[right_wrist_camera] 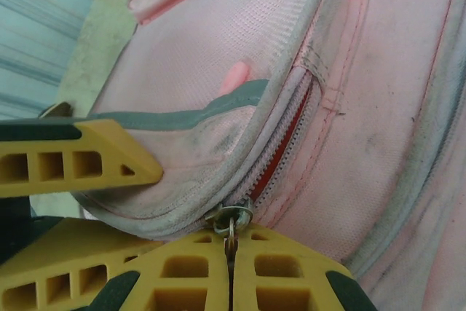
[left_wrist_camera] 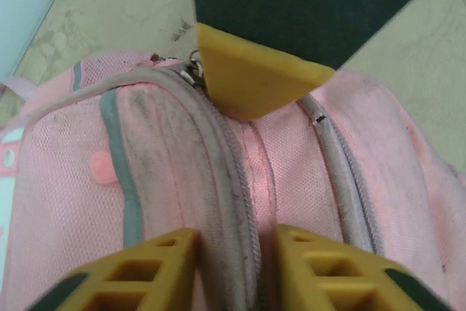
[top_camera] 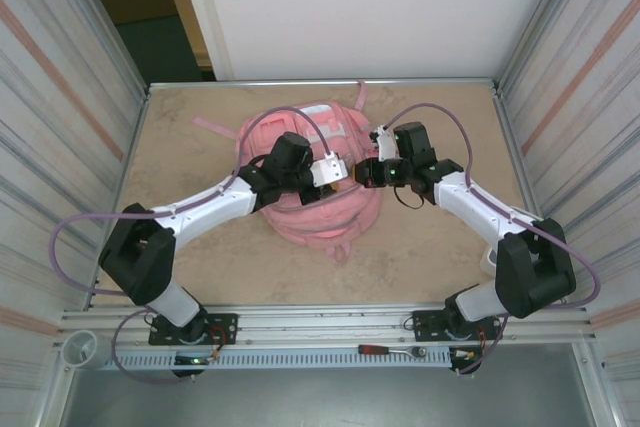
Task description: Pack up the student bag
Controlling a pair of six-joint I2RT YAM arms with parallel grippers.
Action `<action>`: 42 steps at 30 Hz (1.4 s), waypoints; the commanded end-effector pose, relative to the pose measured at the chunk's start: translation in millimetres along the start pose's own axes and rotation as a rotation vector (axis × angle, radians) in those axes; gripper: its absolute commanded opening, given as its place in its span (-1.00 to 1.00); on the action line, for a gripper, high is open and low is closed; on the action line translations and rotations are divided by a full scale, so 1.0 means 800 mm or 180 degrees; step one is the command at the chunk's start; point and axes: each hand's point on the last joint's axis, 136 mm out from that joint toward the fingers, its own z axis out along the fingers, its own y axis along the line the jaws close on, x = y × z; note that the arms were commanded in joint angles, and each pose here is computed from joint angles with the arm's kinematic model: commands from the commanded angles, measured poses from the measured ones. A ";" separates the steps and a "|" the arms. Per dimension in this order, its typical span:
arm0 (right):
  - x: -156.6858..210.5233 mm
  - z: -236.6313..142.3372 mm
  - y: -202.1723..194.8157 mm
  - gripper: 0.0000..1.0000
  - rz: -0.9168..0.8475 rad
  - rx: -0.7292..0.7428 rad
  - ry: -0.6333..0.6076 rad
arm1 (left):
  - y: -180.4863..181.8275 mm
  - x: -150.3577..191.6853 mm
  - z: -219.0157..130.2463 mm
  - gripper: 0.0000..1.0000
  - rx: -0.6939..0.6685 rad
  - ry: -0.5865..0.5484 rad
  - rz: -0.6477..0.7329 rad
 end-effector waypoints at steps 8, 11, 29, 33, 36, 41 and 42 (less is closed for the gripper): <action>0.014 -0.021 -0.070 -1.00 0.0110 0.0410 0.0154 | -0.006 -0.018 -0.066 -0.90 0.0596 -0.0868 -0.0064; 0.001 -0.016 -0.069 -1.00 0.0168 0.0373 0.0057 | -0.014 -0.015 -0.076 -0.91 0.0779 -0.0929 -0.0032; -0.030 -0.073 -0.122 -0.06 0.0357 0.1111 -0.0289 | 0.010 -0.019 -0.061 -0.26 0.0705 -0.0841 -0.0279; -0.055 -0.122 -0.129 0.05 0.0139 0.1571 -0.0681 | 0.032 -0.030 -0.085 0.11 0.0245 -0.1020 -0.0264; -0.075 -0.159 -0.128 0.10 -0.0056 0.1892 -0.1014 | 0.059 -0.029 -0.112 0.32 -0.0269 -0.1182 -0.0363; -0.092 -0.219 -0.135 0.79 -0.0247 0.2476 -0.1598 | 0.125 0.018 -0.153 0.39 -0.1528 -0.0913 -0.0809; -0.091 -0.230 -0.142 0.99 -0.0239 0.2633 -0.1714 | 0.137 0.037 -0.162 0.43 -0.1818 -0.0780 -0.0925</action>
